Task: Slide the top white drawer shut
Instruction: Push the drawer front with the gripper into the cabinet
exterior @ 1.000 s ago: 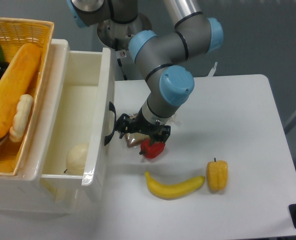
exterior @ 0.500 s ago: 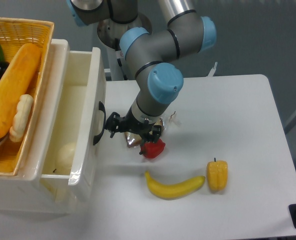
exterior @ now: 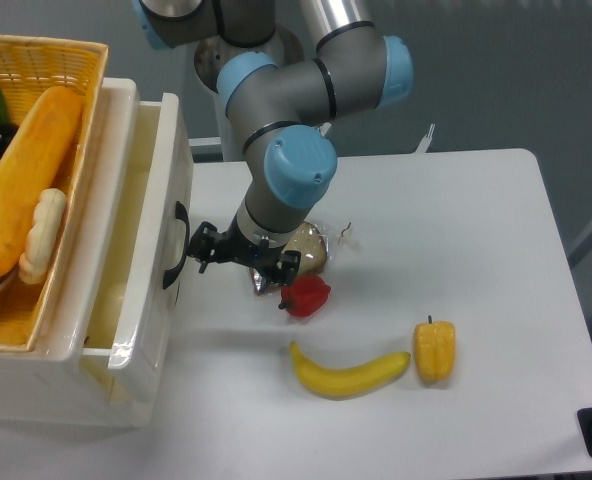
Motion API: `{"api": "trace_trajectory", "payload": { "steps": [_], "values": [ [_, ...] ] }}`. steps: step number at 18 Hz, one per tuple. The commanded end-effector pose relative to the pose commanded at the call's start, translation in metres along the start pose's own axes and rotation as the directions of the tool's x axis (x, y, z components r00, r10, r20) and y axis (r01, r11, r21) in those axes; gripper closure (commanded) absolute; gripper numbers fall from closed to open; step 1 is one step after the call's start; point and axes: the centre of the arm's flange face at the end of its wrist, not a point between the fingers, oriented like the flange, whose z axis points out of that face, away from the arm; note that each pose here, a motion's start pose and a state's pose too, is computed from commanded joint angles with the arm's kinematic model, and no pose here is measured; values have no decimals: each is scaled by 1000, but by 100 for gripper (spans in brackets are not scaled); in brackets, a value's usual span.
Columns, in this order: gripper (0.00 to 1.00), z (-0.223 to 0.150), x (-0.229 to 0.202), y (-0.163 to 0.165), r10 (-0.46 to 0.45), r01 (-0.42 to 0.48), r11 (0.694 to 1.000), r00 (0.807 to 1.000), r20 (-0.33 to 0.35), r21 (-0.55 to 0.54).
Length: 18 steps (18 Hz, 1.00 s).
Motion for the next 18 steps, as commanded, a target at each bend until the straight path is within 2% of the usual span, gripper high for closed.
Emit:
{"api": "trace_trajectory", "payload": {
  "steps": [18],
  "values": [
    [0,3,23,-3,-4,4,1000,1000,1,-9]
  ]
}}
